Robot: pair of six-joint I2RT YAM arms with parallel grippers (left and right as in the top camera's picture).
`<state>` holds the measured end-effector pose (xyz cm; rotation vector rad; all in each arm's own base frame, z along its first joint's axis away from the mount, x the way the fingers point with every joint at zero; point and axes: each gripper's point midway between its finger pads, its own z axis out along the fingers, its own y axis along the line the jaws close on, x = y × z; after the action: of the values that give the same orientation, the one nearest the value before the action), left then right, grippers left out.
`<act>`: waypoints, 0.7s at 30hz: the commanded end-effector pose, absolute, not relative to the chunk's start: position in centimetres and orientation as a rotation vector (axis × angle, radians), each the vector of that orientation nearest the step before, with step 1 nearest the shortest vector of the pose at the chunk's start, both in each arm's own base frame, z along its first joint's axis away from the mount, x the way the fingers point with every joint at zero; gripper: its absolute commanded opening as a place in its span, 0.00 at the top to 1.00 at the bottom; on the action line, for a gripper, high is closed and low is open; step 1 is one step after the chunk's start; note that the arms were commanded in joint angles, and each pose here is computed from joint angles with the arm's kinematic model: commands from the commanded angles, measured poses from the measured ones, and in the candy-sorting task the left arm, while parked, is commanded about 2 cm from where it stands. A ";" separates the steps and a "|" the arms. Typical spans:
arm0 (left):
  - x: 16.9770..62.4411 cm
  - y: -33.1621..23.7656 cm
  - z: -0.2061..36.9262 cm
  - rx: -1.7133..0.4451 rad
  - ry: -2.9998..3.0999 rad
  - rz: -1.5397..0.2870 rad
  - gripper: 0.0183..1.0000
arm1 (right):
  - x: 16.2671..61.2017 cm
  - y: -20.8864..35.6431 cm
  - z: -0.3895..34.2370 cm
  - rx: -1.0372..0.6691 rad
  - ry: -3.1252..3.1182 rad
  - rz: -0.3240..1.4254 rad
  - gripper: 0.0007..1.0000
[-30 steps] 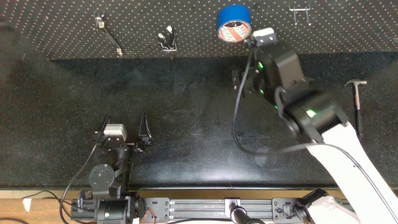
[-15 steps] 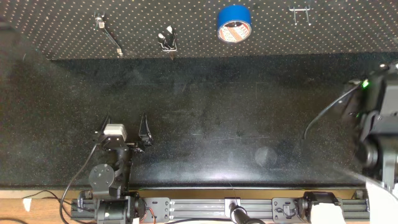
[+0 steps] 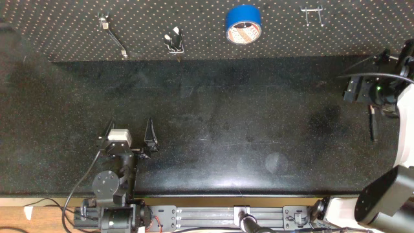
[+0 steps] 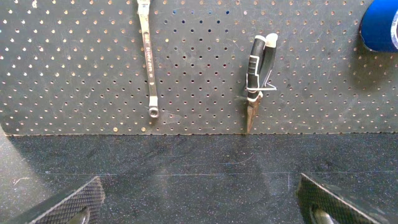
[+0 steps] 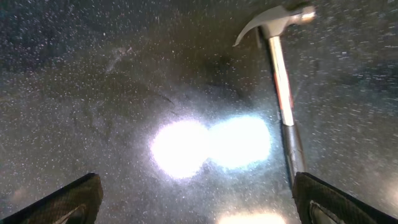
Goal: Place Tools Onto Pegboard
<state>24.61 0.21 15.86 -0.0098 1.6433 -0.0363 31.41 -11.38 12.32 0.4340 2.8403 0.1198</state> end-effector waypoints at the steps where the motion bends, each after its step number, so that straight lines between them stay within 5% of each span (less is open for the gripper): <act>1: 24.6 0.2 15.7 -0.016 1.643 -0.038 0.01 | 31.1 -11.8 11.8 0.397 2.855 0.130 0.00; 9: 24.6 0.2 15.7 -0.016 1.643 -0.038 0.01 | 25.2 -16.2 11.3 0.107 2.988 0.105 0.00; 16: 24.6 0.2 15.7 -0.016 1.643 -0.038 0.01 | 25.9 -17.5 11.3 -0.197 2.944 0.023 0.00; 21: 24.6 0.2 15.7 -0.016 1.643 -0.038 0.01 | 25.9 -17.7 8.3 -0.194 3.017 0.102 0.00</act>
<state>24.61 0.21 15.86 -0.0098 1.6433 -0.0363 26.18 -17.83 10.23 -0.1565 2.9693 0.0434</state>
